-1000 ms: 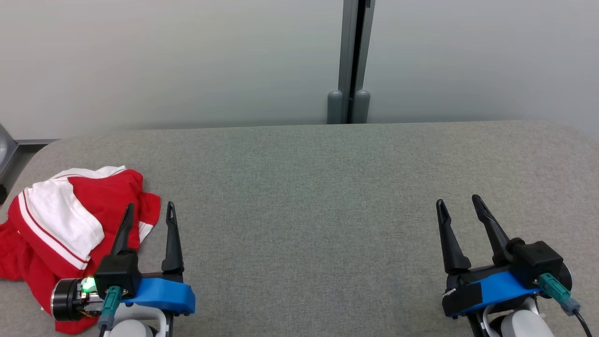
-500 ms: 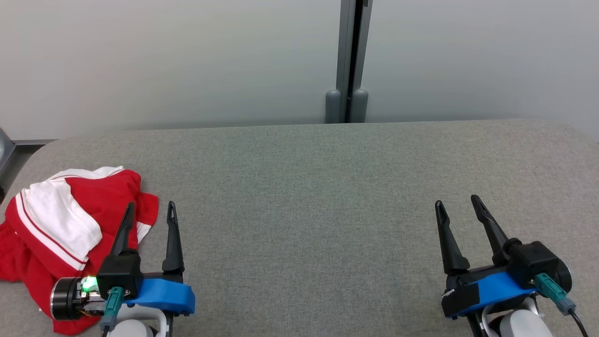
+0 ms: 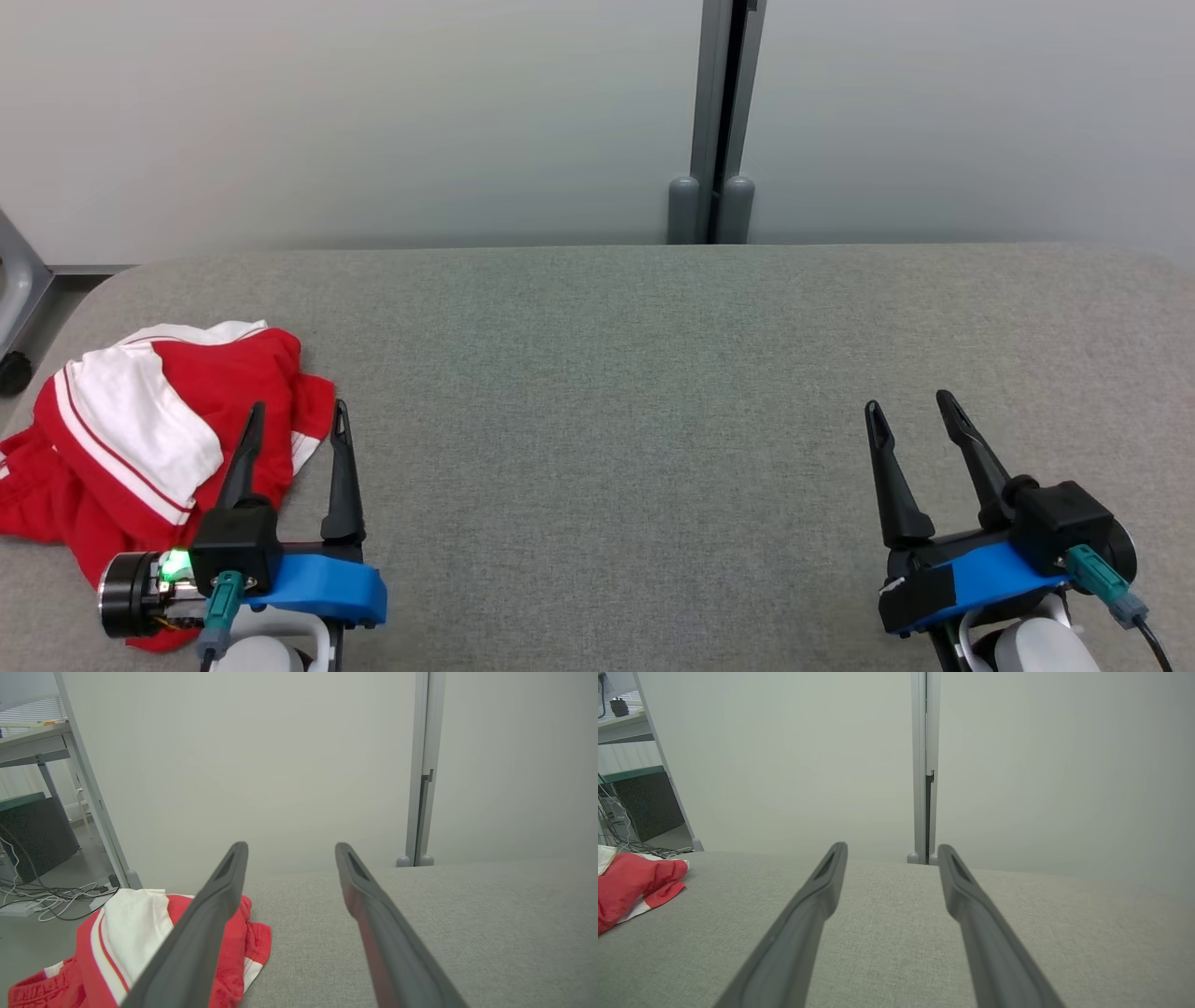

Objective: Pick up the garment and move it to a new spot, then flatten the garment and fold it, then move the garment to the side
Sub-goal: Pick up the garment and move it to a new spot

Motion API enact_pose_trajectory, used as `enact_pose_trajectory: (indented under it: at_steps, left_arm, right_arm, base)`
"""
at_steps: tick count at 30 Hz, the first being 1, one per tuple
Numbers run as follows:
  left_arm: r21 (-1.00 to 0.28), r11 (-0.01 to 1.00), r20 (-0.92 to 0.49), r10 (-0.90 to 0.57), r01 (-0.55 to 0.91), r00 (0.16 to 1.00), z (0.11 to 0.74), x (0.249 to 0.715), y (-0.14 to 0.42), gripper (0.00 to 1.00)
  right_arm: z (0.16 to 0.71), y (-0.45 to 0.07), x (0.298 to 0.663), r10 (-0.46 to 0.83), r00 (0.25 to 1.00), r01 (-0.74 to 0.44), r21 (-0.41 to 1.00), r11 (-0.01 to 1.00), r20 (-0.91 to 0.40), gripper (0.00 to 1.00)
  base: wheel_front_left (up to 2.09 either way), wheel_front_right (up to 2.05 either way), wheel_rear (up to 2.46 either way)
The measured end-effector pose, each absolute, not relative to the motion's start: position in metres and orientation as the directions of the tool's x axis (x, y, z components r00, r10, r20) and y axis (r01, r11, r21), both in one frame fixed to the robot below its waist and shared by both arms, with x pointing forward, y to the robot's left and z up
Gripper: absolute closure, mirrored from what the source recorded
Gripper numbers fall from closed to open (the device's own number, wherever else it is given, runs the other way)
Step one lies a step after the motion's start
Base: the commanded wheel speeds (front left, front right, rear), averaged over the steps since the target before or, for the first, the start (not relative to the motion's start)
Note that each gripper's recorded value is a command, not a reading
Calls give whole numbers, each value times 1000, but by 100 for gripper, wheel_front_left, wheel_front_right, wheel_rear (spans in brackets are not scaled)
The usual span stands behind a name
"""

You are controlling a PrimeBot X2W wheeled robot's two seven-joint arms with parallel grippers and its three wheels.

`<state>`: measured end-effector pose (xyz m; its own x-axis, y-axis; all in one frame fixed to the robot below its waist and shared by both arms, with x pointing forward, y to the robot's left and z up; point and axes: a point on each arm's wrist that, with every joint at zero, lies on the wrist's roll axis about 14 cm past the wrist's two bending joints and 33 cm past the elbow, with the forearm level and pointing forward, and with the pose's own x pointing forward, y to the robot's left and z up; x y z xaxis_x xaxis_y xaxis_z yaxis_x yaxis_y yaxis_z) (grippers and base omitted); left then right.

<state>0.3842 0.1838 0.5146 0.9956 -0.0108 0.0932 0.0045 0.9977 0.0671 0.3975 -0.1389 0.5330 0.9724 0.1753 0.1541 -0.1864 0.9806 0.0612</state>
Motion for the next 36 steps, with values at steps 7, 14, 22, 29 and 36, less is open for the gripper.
enact_pose_trajectory:
  at_steps: [7,14,22,29,36]
  left_arm:
    - [66,995,99,69,-76,993,517,374,210,0]
    - [74,984,110,155,-164,982,520,359,241,0]
    - [70,957,110,273,-282,956,520,328,277,0]
    - [76,923,114,368,-377,923,521,300,306,0]
    - [80,894,97,433,-440,896,517,278,325,0]
  right_arm:
    - [532,-115,405,238,959,-251,72,965,152,0]
    - [529,-87,413,309,940,-323,79,943,146,0]
    - [528,-48,420,404,903,-419,91,903,145,0]
    - [526,-12,421,488,861,-503,103,858,142,0]
    - [522,14,422,544,828,-558,113,822,132,0]
  base:
    - [0,0,0]
    - [0,0,0]
    - [0,0,0]
    - [0,0,0]
    - [0,0,0]
